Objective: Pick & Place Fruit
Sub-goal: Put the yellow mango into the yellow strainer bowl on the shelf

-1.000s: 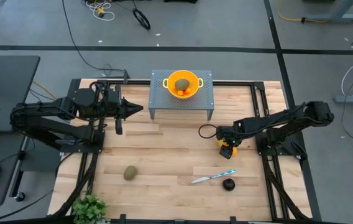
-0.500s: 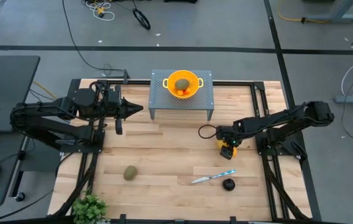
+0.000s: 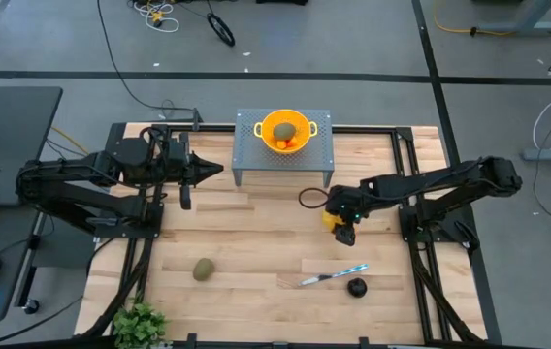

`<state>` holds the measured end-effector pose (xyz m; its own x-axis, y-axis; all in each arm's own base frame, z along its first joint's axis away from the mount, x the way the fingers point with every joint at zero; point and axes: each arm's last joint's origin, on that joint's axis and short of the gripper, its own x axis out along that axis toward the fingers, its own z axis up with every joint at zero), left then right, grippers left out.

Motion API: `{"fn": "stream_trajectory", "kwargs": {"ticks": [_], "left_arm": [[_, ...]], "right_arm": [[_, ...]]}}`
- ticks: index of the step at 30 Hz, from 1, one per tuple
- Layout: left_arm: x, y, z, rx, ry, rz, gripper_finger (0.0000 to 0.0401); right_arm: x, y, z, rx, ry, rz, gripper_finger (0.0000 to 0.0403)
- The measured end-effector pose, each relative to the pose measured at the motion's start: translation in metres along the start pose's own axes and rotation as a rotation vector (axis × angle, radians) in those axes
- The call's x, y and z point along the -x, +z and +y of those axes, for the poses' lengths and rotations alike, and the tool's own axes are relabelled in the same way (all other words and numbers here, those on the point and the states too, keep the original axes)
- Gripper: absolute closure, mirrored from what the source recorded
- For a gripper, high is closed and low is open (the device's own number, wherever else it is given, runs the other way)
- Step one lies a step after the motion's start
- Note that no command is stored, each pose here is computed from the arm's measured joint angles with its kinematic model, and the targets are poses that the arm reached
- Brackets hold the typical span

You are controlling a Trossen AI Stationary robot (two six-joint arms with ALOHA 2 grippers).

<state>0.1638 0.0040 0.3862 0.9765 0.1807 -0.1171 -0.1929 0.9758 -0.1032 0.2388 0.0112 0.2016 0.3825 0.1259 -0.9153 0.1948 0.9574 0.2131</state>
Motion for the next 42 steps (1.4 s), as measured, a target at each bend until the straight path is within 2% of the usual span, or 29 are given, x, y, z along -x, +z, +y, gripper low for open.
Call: {"fn": "stream_trajectory", "kwargs": {"ticks": [11,22,27,33,42], "left_arm": [[0.0,0.0,0.0,0.014,-0.003,-0.002,0.0397],[0.0,0.0,-0.001,0.011,-0.027,0.001,0.0397],[0.0,0.0,-0.001,0.012,-0.028,0.001,0.0397],[0.0,0.0,-0.001,0.012,-0.026,0.001,0.0397],[0.0,0.001,-0.001,0.014,-0.02,-0.005,0.0397]], "right_arm": [[0.023,0.027,-0.006,0.023,-0.005,-0.108,0.0152],[0.081,0.076,-0.024,0.074,-0.046,-0.345,0.0152],[0.107,0.091,-0.034,0.09,-0.108,-0.448,0.0152],[0.126,0.1,-0.044,0.086,-0.164,-0.523,0.0152],[0.129,0.101,-0.054,0.089,-0.194,-0.531,0.0152]]}}
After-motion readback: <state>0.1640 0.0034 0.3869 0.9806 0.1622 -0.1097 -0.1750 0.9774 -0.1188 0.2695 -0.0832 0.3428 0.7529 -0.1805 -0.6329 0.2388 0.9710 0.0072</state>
